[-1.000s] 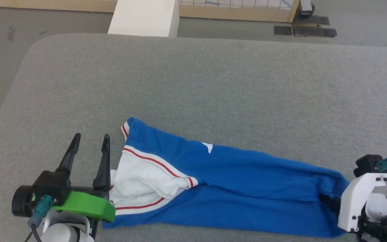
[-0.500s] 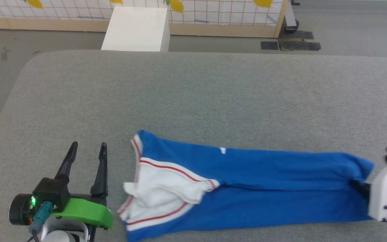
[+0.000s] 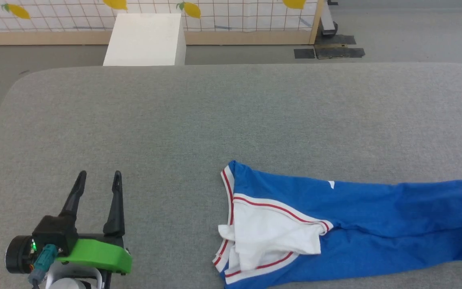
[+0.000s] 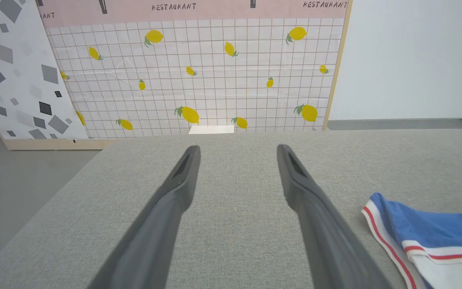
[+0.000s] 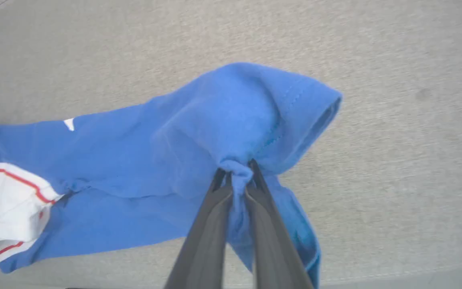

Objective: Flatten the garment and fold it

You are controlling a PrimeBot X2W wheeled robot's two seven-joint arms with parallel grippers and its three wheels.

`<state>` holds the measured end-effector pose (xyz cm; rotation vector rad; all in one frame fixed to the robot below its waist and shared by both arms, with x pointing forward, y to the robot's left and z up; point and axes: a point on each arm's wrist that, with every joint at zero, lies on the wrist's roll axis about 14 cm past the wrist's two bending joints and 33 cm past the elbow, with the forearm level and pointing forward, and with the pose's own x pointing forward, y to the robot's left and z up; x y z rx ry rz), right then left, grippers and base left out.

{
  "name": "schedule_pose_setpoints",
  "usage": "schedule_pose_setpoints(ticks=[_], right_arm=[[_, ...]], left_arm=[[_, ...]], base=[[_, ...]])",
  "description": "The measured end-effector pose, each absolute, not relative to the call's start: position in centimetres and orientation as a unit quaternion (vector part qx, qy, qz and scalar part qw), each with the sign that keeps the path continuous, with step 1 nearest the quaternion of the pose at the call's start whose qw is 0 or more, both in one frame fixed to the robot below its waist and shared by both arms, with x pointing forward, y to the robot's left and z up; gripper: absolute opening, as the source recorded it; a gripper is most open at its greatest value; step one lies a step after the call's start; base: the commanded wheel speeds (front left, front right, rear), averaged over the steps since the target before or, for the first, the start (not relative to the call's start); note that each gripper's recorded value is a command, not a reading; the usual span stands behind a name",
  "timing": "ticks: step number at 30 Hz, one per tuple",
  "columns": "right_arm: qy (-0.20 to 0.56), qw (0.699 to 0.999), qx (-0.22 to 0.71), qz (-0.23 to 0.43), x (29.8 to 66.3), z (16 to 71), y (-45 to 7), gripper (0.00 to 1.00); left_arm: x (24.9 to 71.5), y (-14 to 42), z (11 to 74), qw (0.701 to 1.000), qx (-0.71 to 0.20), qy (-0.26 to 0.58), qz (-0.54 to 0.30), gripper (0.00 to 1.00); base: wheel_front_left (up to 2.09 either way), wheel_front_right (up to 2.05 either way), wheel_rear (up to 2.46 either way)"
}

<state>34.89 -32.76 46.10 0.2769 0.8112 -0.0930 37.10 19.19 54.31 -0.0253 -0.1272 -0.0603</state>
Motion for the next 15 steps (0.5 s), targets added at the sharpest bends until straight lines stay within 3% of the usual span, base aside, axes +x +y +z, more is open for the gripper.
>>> schedule_pose_setpoints(ticks=[6,9,15], right_arm=[[0.399,0.874,0.262,0.089,35.5,46.4,-23.2,0.00],[0.405,0.834,0.330,0.181,35.3,47.4,-17.5,0.00],[0.418,0.781,0.363,0.289,34.8,48.7,-10.1,0.00]], left_arm=[[37.2,18.9,54.7,0.997,-0.017,-0.071,-0.030,1.00],[37.2,19.0,54.5,0.997,-0.017,-0.067,-0.028,1.00],[37.2,19.0,54.2,0.997,-0.017,-0.064,-0.031,1.00]], base=[[0.00,0.00,0.00],[0.00,0.00,0.00],[0.00,0.00,0.00]])
